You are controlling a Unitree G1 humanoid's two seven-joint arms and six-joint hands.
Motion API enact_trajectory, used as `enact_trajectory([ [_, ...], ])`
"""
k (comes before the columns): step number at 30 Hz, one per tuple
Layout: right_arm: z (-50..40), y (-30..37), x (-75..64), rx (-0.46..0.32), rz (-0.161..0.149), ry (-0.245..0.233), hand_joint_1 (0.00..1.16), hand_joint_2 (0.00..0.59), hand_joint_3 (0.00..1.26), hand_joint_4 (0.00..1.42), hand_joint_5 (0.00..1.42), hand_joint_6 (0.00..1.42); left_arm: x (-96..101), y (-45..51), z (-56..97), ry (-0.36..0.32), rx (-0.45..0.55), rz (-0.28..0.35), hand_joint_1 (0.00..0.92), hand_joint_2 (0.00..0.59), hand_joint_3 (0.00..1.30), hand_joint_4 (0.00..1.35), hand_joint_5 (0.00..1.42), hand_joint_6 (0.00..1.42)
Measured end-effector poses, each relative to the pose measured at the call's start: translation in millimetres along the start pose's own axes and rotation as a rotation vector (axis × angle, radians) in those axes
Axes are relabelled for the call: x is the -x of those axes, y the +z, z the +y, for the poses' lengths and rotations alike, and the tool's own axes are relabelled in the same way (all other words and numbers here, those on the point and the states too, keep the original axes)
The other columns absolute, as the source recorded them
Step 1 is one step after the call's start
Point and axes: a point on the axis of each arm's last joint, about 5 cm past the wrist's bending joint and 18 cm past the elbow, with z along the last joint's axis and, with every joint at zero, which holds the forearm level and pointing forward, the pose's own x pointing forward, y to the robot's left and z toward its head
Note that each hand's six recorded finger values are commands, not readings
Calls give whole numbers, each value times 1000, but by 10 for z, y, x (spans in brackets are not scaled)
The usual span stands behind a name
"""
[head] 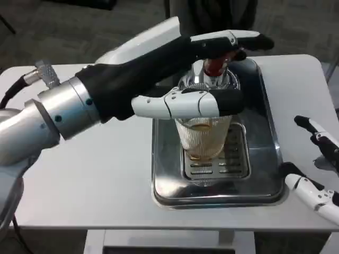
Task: Grasp the cup under the faucet to collect the drink, then remove the cup.
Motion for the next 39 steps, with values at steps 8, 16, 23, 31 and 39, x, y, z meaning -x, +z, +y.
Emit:
enact_trajectory([
  [8,21,-51,-40,-77,-44,3,467,333,99,52,99,223,3,-3,11,-3,-22,2,0,81,182,117,174,78],
  [16,43,-72,-60,-100,-111,-34,553,274,65,64,122,246,7,-5,16,-5,-26,3,0,89,182,117,166,77],
  [23,107,-120,-98,-123,-129,-45,597,263,74,64,122,246,11,-5,20,-5,-29,5,0,89,182,117,164,77],
  [31,147,-149,-162,-132,-148,-57,600,266,84,64,122,246,16,-3,25,-7,-38,7,0,89,182,117,164,77],
  [39,167,-167,-235,-146,-160,-72,599,268,86,64,122,246,24,-1,37,-10,-49,9,0,89,175,117,163,77],
])
